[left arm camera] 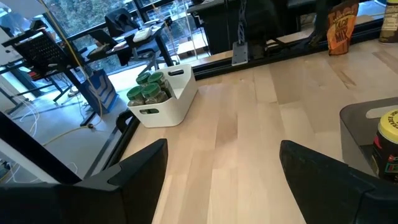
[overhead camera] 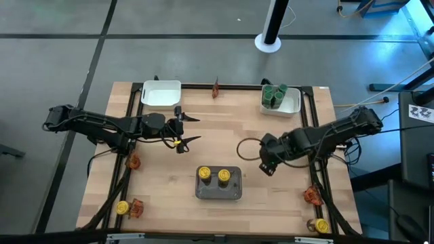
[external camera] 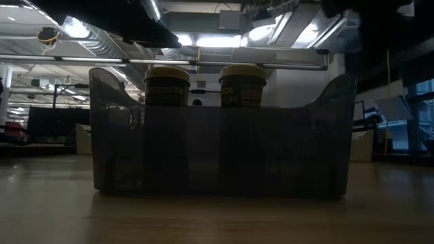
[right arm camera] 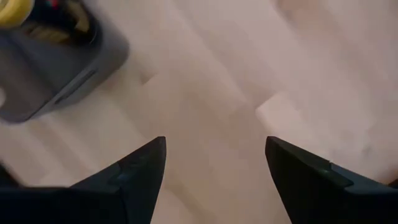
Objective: Sort spices by type
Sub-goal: Put the middle right orange seasoning bag into the left white bin
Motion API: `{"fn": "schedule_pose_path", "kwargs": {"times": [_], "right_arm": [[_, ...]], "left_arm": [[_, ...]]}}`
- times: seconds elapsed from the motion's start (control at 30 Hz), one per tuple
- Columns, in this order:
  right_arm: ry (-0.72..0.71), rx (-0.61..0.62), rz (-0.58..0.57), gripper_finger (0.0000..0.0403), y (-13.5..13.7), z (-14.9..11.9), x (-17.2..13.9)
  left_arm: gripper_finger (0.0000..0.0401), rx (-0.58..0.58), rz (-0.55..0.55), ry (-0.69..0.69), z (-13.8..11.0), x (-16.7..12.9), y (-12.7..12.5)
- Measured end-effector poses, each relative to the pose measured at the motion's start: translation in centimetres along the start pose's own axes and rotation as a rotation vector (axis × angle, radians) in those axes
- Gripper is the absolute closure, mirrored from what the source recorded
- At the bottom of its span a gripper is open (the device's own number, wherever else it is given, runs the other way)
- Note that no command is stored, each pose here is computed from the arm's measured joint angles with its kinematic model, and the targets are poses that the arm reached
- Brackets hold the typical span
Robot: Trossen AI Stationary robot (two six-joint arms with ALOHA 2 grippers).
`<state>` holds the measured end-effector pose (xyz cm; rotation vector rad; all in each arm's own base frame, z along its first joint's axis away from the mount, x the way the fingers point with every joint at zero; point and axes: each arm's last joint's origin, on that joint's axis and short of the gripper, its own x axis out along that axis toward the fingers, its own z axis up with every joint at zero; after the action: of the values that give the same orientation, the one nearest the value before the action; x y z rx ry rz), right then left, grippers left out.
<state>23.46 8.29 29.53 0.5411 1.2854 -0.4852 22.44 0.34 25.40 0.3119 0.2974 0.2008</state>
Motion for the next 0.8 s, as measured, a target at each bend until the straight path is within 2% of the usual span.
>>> {"fn": "schedule_pose_path", "kwargs": {"times": [0.37,0.67,0.8], "right_arm": [[0.159,0.188,0.016,0.0127,1.7,-4.4,-0.4],[0.321,0.291,-0.108,0.0127,1.5,-7.8,-1.0],[0.374,0.325,-0.199,0.0127,1.0,-9.0,-1.4]], "left_arm": [[0.0107,-0.005,0.0,0.0,0.0,0.0,0.0],[0.0107,-0.013,0.0,0.0,0.0,0.0,0.0],[0.0107,-0.013,0.0,0.0,0.0,0.0,0.0]]}}
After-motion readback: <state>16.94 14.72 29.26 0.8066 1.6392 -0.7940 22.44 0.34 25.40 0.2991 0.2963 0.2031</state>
